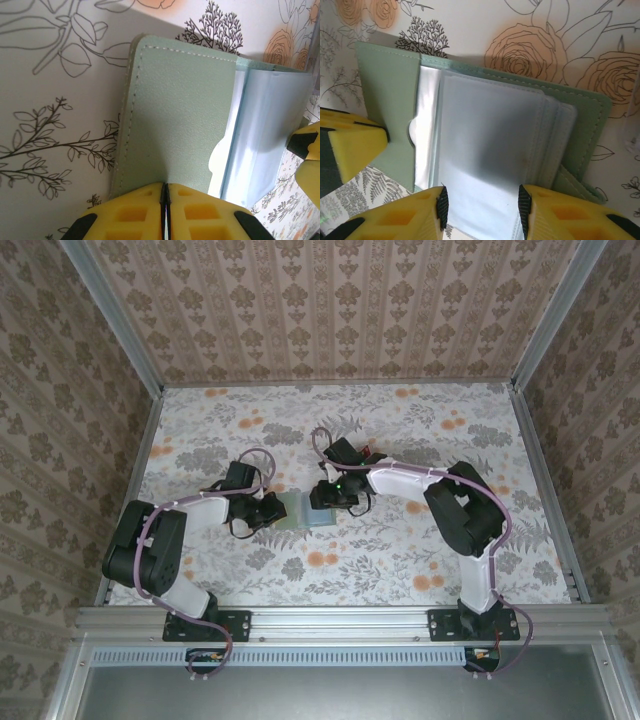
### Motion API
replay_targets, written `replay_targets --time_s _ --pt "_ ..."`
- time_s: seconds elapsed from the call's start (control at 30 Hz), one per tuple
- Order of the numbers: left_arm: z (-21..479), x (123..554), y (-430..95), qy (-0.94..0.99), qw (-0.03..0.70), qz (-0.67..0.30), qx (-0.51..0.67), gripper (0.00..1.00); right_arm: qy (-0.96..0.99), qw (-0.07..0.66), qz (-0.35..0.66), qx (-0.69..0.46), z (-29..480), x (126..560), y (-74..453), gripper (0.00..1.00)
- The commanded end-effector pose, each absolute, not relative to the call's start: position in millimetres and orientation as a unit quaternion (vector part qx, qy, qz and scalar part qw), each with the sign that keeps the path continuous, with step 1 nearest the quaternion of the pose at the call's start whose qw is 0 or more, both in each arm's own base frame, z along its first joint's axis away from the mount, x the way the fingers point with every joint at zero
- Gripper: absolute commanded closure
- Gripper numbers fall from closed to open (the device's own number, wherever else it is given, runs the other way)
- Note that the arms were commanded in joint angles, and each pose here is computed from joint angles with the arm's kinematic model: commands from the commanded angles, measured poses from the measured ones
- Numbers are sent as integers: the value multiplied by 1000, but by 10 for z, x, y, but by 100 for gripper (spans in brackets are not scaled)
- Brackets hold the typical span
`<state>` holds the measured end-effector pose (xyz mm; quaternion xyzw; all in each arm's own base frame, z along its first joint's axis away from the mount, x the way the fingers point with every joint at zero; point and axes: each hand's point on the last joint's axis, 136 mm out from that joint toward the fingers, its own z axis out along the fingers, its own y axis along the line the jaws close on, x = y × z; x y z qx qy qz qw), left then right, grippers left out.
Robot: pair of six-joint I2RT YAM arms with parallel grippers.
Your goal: Put the credit cards into the card holder
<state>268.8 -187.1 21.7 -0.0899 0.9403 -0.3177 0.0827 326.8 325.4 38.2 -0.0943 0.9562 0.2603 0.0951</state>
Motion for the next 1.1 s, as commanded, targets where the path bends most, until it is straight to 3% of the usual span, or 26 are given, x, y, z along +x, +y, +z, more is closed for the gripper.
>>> replay_targets --time_s 0.0,0.6,1.07 --pt "141 2589 -1844 944 64 -308 -98 88 963 92 232 -102 294 3275 3218 56" --pt "170 2621 -1882 943 65 -312 -97 88 948 76 291 -107 329 3288 3609 56" --pt "172 2630 -1901 942 67 -314 -97 88 909 56 403 -92 506 3298 3894 54"
